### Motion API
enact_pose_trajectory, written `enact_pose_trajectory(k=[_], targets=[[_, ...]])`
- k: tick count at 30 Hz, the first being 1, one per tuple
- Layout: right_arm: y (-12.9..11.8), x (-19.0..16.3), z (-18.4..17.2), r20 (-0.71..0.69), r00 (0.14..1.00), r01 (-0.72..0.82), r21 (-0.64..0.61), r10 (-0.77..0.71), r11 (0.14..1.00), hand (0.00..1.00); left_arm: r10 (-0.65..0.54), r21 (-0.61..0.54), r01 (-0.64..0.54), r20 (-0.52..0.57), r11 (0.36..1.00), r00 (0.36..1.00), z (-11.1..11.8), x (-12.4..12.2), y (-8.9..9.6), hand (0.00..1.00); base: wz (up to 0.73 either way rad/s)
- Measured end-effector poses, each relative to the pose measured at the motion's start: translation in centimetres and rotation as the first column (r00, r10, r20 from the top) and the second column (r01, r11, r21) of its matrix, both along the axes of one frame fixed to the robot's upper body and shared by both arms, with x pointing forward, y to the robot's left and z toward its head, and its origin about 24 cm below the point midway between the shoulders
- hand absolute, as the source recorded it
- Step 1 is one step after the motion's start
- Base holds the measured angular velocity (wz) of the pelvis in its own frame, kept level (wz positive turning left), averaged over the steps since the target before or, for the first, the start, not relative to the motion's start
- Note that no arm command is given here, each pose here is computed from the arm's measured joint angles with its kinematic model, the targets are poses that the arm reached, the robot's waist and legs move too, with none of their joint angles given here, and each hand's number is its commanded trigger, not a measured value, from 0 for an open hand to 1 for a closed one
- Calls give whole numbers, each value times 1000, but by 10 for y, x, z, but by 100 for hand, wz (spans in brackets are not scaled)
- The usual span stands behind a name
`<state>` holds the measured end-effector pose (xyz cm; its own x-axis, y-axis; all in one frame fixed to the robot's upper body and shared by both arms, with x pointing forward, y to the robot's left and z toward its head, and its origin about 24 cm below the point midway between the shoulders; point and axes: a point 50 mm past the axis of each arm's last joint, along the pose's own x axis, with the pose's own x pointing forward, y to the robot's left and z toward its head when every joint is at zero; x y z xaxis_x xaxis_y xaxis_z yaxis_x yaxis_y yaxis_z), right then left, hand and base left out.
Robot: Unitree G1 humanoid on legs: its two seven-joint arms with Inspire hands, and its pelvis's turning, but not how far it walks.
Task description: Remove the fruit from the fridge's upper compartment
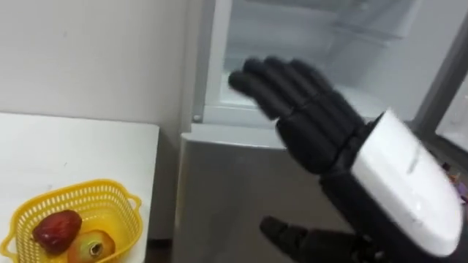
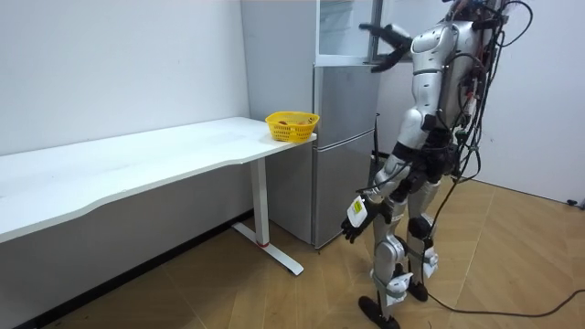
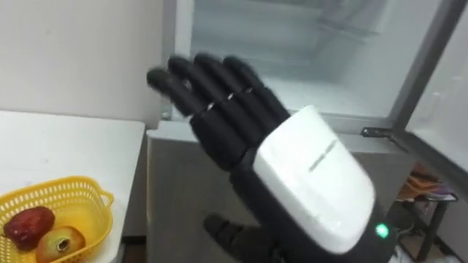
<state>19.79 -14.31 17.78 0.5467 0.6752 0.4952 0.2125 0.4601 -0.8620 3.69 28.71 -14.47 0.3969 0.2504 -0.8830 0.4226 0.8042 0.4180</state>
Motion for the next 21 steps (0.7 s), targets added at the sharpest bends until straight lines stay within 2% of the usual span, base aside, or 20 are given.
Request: enact_pose_trajectory(k=[6, 11, 14, 15, 16, 17, 18, 19, 20, 21], targets=[[-7, 2, -42, -237, 970, 35, -105, -59, 994, 0, -7, -17, 6, -23, 1000, 1000, 1, 8, 4, 0, 2], [-19, -2, -94, -470, 867, 62, -224, -164, 973, 0, -70, -28, 69, -36, 997, 997, 0, 23, -2, 0, 4], [-40, -18, -165, -645, 678, 91, -404, -354, 910, 0, -83, -30, 82, -46, 996, 996, -1, 29, -6, 0, 5], [-46, -24, -179, -668, 631, 83, -446, -394, 891, 0, -81, -28, 79, -50, 996, 995, -2, 29, -6, 0, 0], [-60, -38, -204, -706, 524, 69, -523, -477, 849, 0, -76, -23, 75, -52, 997, 996, -2, 31, -6, 0, 4], [-74, -51, -224, -716, 425, 46, -594, -554, 803, 0, -69, -19, 68, -55, 998, 996, -2, 30, -6, 0, 7], [-81, -57, -232, -715, 380, 39, -621, -586, 783, 0, -63, -18, 62, -58, 998, 996, -2, 29, -6, 0, 14], [-94, -68, -247, -706, 305, 29, -663, -638, 748, 0, -56, -13, 56, -63, 998, 996, -2, 27, -5, 0, 11], [-109, -81, -262, -702, 193, 44, -691, -685, 721, 0, -38, -12, 37, -75, 999, 996, -3, 21, -5, 0, 9], [-116, -90, -269, -700, 130, 54, -702, -702, 710, 0, -20, -13, 19, -77, 1000, 997, -4, 18, -5, 0, 15]])
